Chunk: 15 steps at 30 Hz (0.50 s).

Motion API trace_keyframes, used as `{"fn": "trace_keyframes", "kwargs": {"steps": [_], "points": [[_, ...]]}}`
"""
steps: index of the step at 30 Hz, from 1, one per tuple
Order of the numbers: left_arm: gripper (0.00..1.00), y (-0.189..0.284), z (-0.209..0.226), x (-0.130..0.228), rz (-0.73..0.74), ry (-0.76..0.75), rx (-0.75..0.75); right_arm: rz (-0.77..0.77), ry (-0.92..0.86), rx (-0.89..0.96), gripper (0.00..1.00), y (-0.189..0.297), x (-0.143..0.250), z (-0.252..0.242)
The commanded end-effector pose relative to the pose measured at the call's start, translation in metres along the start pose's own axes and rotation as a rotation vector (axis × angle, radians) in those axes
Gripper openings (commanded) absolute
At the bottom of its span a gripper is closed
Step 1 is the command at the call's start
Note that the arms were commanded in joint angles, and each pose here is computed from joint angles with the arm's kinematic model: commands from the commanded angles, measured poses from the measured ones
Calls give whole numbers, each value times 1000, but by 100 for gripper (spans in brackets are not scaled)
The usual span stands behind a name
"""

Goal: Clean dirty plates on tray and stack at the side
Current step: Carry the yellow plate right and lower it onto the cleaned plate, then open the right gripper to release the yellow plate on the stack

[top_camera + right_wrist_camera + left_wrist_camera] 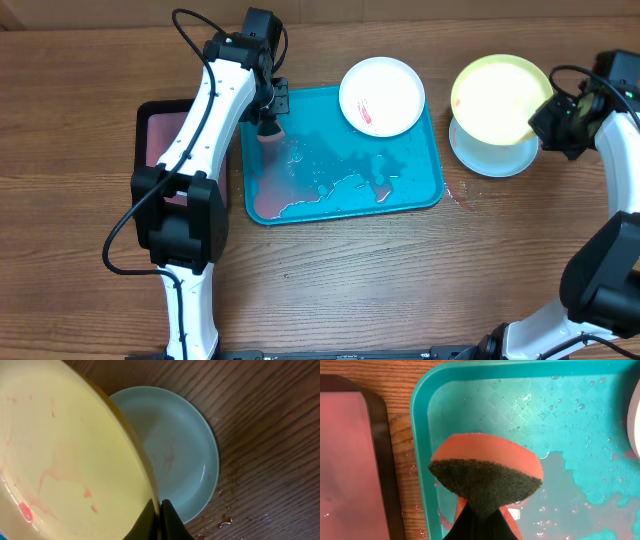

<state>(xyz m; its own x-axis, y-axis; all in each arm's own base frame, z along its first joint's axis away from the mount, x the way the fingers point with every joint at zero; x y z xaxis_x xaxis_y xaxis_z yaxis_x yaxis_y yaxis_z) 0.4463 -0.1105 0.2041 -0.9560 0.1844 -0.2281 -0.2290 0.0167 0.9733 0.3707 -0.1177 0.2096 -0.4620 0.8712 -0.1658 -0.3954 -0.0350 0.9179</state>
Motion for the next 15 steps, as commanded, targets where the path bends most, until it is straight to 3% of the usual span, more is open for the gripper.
{"fn": "trace_keyframes", "kwargs": {"steps": [1, 15], "points": [[4, 3, -2, 0, -7, -8, 10, 31, -3, 16, 4, -24, -3, -12], [4, 3, -2, 1, -6, -8, 9, 66, -60, 197, 4, -77, -2, -40]]}}
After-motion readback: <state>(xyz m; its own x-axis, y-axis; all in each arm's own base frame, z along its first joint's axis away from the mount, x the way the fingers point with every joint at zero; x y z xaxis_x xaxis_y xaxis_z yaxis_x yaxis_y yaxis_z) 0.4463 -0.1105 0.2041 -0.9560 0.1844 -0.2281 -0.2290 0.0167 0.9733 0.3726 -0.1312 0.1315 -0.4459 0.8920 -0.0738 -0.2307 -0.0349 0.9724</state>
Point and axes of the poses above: each gripper's point midway between its finger pads, its own y axis back along the fingers, its own z axis along the line the jaws close on, x = y × z, the point moved 10 cm from there along y, back along the fingers, and after that the axes turned 15 degrees about -y, right-handed, at the moved point
